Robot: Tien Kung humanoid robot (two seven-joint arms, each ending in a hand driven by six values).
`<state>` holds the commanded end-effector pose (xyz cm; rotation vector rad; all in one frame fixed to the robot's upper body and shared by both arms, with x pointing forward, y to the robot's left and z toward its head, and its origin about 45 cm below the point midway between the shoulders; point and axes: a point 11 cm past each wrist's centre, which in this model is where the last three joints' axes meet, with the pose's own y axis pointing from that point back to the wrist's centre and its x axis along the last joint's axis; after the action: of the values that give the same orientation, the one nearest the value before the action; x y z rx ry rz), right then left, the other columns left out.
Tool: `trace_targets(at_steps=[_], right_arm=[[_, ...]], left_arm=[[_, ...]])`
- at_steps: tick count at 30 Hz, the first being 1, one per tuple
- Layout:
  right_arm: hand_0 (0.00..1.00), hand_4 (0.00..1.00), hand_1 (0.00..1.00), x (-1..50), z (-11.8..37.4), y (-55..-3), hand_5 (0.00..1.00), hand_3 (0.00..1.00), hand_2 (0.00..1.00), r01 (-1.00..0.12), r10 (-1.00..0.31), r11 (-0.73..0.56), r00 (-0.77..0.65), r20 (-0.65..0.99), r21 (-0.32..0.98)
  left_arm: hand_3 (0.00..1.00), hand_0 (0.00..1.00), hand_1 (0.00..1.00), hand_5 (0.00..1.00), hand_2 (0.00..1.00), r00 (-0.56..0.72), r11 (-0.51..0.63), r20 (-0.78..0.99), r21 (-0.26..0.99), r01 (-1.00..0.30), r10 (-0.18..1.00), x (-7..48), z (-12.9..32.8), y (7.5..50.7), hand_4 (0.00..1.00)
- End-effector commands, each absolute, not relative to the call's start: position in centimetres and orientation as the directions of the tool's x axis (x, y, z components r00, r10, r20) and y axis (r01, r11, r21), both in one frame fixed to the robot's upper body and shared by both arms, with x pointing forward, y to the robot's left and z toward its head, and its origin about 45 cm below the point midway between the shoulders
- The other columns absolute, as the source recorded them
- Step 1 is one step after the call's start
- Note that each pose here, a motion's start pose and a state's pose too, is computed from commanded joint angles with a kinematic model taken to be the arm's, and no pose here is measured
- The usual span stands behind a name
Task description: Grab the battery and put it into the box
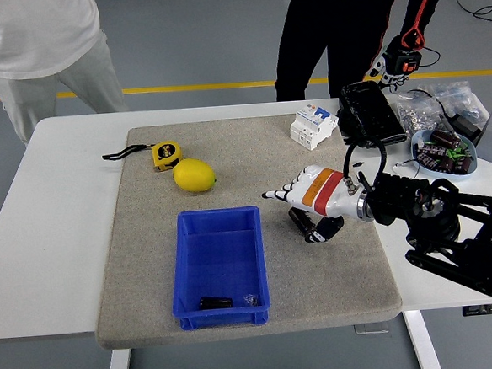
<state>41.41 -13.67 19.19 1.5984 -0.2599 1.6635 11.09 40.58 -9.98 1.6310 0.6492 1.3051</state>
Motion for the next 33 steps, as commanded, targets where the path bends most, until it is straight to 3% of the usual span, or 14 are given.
trace_targets(at_steps=[11,12,33], right_arm=[[0.616,0.918,0.634,42.7,18.4,-14.5,0.342,0.949,0.787,-0.679,0.397,-0.63,0.135,0.908,0.376],[0.595,0.938,0.63,42.8,18.4,-14.6,0.375,0.932,0.784,-0.682,0.397,-0.627,0.135,0.908,0.376],[0.578,0.937,0.612,43.7,16.9,-16.0,0.393,0.881,0.767,-0.71,0.403,-0.586,0.162,0.901,0.39]], left_arm=[[0.584,0.559,0.564,0.598,0.623,0.301,-0.441,0.461,0.887,-0.136,0.835,11.1,-10.0,40.6,0.633],[0.583,0.559,0.564,0.598,0.621,0.3,-0.441,0.461,0.887,-0.137,0.835,11.1,-9.9,40.6,0.633],[0.584,0.56,0.569,0.597,0.623,0.299,-0.436,0.461,0.887,-0.151,0.836,11.8,-9.9,40.3,0.632]])
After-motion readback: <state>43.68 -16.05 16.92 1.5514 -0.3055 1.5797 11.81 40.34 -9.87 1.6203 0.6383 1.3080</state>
